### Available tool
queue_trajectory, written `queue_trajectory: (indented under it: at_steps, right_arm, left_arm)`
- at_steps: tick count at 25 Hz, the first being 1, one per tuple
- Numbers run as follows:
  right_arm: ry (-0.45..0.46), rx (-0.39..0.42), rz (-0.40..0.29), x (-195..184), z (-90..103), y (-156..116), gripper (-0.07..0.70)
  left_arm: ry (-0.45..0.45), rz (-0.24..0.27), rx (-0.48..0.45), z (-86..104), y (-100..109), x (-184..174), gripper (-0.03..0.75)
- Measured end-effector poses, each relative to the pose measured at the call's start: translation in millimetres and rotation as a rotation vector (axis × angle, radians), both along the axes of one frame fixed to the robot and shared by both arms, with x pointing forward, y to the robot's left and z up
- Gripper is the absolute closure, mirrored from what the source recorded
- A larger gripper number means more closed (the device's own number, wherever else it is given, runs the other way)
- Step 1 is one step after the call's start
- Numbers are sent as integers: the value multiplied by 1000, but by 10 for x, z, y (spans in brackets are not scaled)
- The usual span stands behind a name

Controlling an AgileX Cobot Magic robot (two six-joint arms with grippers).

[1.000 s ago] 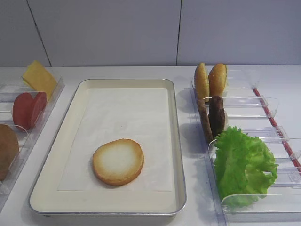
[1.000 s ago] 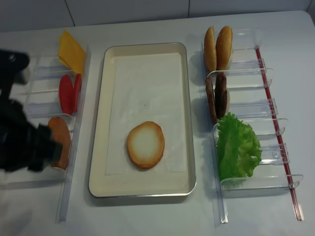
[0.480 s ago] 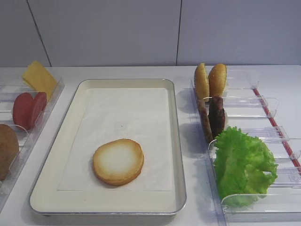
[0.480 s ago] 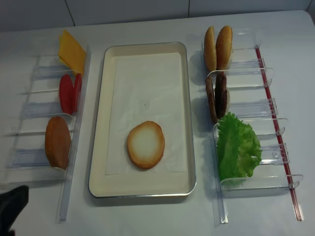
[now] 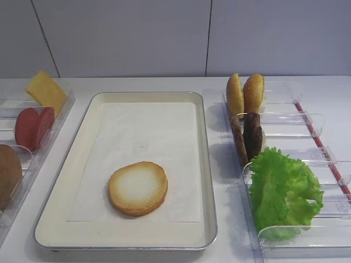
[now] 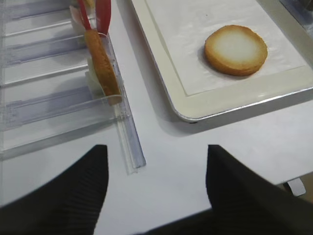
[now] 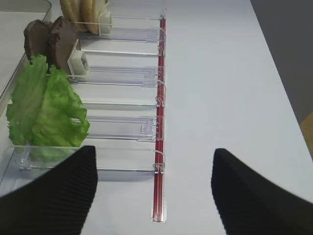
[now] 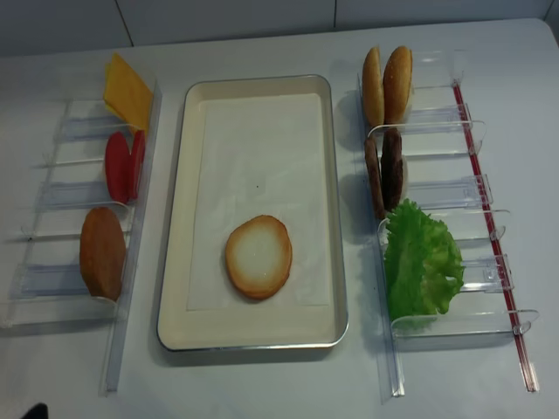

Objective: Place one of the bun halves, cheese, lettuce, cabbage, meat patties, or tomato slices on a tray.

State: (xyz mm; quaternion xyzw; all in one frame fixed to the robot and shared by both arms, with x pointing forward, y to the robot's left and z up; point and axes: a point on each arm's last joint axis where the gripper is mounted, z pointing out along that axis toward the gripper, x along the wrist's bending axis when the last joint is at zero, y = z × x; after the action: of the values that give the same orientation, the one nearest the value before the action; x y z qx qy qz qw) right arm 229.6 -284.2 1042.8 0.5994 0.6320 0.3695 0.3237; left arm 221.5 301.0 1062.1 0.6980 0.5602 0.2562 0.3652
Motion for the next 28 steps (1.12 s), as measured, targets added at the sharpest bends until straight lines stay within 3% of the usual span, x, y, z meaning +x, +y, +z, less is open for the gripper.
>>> queue_trajectory:
  at_steps: [4,10,22,28]
  right_arm:
    - [0,0,0,0,0,0,132]
    - [0,0,0,0,0,0,131]
    - [0,0,0,0,0,0,132]
    - [0,0,0,0,0,0,131]
  left_arm:
    - [0,-4,-4,-158,5,-44,302]
    - [-53,4,13,-198,11,23,302]
    - [-53,12,-2,-225,2,47,302]
    - [-56,102,0,-222,-10,49,302]
